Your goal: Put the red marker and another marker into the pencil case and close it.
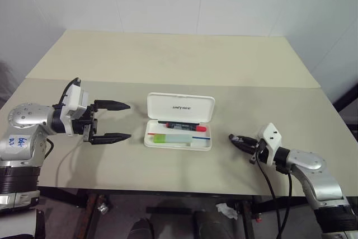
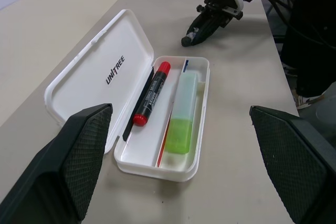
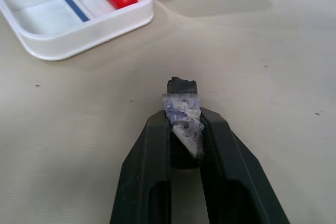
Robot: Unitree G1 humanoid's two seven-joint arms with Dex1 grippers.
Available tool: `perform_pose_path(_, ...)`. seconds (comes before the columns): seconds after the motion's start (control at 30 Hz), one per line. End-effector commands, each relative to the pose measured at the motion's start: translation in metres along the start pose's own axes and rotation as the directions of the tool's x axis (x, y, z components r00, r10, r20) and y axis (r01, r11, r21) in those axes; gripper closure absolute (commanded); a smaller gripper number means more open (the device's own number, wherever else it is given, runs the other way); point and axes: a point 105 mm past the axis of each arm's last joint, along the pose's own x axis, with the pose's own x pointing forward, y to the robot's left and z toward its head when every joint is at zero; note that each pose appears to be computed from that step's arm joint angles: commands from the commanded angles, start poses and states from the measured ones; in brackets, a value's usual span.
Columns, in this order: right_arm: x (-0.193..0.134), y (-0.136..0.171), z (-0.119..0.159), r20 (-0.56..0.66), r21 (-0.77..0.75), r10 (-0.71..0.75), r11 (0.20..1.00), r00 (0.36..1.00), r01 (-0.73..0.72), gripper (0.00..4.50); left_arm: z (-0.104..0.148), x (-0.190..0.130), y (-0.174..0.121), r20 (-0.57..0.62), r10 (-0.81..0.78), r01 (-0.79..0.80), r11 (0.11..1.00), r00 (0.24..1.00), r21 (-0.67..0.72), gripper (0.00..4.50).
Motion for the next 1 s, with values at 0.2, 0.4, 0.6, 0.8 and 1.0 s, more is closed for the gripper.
perform_pose_path(0.2,-0.007,0.004,0.055,0.095,-0.121,0.097,0.989,0.991,-0.085,4.11,0.004,-0.022,-0.005,0.046,0.044,-0.045,0.999,0.998,0.019,0.0)
perform_pose_path(0.4,0.004,0.025,0.076,0.075,-0.21,0.241,0.952,0.968,-0.221,4.11,-0.001,-0.034,-0.006,0.065,0.081,-0.082,0.997,0.995,0.013,0.0)
perform_pose_path(0.6,0.025,0.048,0.084,0.007,-0.265,0.341,0.907,0.94,-0.328,4.11,-0.012,-0.041,-0.006,0.019,0.103,-0.103,0.995,0.995,0.018,0.0)
perform_pose_path(0.8,0.043,0.065,0.081,-0.022,-0.294,0.417,0.866,0.909,-0.405,4.11,-0.011,-0.039,-0.009,0.032,0.111,-0.111,0.993,0.993,0.023,0.0)
perform_pose_path(1.0,0.057,0.087,0.084,-0.02,-0.304,0.492,0.826,0.87,-0.474,4.11,-0.009,-0.037,-0.011,0.036,0.113,-0.114,0.993,0.993,0.031,0.0)
